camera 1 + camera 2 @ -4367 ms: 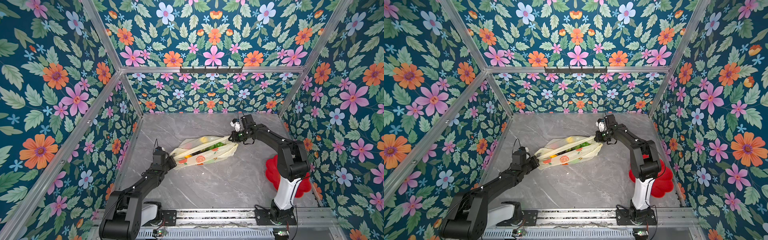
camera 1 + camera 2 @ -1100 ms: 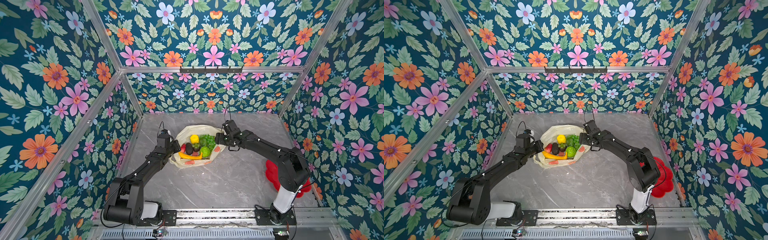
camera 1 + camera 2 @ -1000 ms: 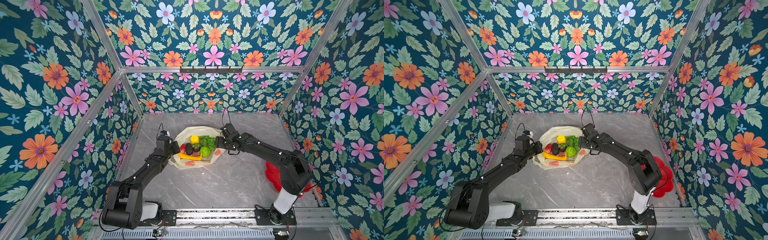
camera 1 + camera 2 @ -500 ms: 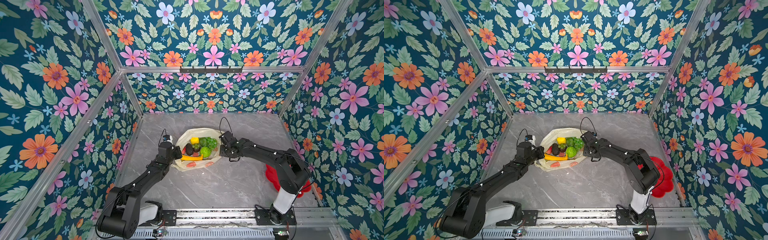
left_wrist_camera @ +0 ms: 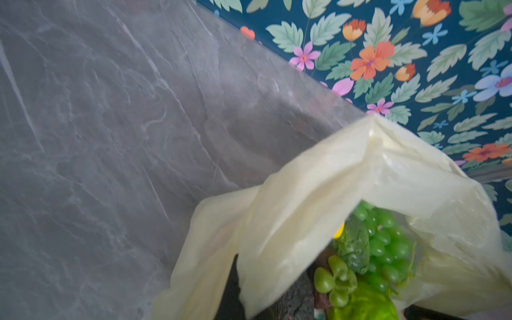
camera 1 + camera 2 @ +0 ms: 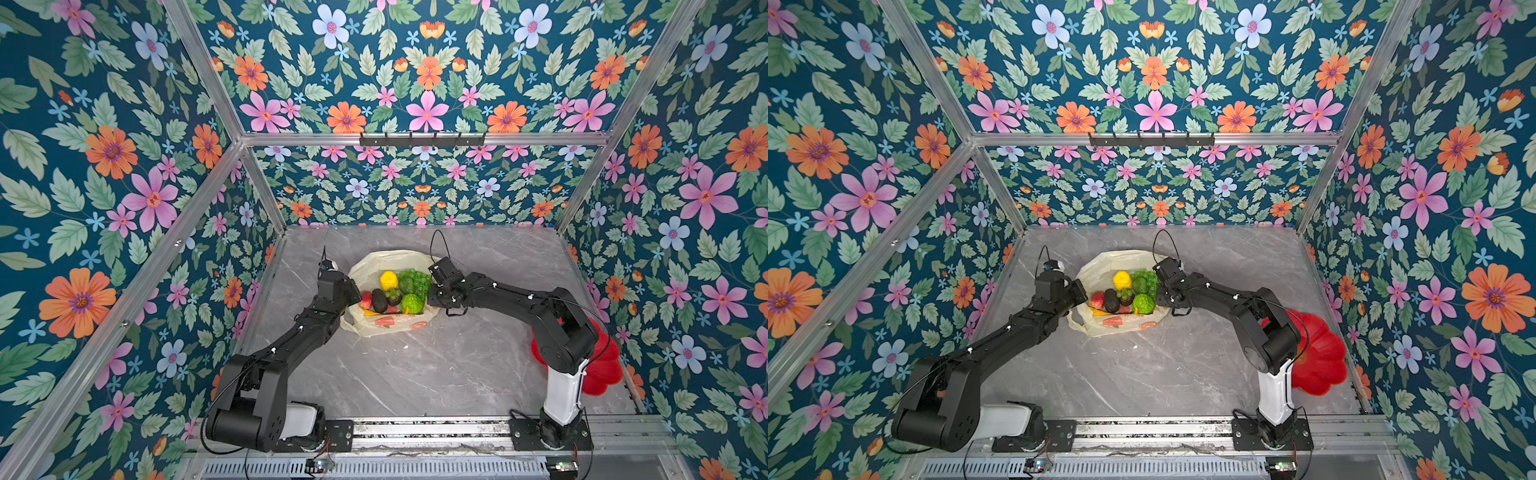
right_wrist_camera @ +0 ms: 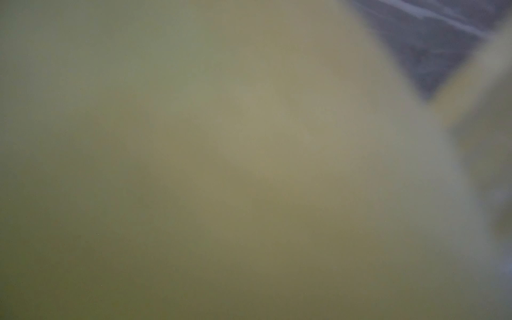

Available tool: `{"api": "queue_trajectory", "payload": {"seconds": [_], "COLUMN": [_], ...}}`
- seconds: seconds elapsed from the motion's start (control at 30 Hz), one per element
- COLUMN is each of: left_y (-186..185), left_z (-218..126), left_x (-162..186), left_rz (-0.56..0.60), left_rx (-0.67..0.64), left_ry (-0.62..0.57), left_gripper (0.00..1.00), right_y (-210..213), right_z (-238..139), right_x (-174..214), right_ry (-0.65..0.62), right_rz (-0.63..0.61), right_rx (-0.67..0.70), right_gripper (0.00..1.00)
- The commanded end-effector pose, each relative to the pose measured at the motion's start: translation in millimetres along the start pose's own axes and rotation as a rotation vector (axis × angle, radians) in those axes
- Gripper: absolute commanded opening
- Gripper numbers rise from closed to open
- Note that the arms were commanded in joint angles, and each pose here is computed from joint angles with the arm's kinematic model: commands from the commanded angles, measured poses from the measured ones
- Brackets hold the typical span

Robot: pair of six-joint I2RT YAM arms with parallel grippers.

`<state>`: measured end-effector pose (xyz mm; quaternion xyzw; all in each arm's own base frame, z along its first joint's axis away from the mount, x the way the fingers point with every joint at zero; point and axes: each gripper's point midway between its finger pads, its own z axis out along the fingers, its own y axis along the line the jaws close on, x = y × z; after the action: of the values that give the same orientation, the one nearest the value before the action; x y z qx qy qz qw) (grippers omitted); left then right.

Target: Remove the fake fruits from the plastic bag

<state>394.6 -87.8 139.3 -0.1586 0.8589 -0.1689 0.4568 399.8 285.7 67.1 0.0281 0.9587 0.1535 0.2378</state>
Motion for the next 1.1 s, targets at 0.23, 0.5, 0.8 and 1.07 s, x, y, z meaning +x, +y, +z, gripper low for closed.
{"api": "queue_trajectory", "payload": {"seconds": [0.23, 0.5, 0.8, 1.07], "left_y": [-2, 0, 11, 2], "left_z": [1, -14, -18, -27], "left_x": [-44, 10, 45, 42], "left_rz": [-0.067, -0.029, 0.011, 0.042], "left_rx": [0.059, 0.112, 0.157, 0.211], "left_ry": [-0.033, 0.060, 0.049, -0.012], "left_gripper": [0.00, 0.00, 0.00, 0.00], "right_y": [42, 22, 5, -5], "right_z": [2, -9, -18, -49], "right_x": [-34, -14, 4, 4], "right_ry": [-0.034, -0.026, -0.006, -0.041], "right_rz": [-0.051, -0.041, -0.010, -0.018], "right_rx": [-0.101, -0.086, -0.062, -0.050], "right_gripper": [0.20, 0.22, 0.51, 0.76]}}
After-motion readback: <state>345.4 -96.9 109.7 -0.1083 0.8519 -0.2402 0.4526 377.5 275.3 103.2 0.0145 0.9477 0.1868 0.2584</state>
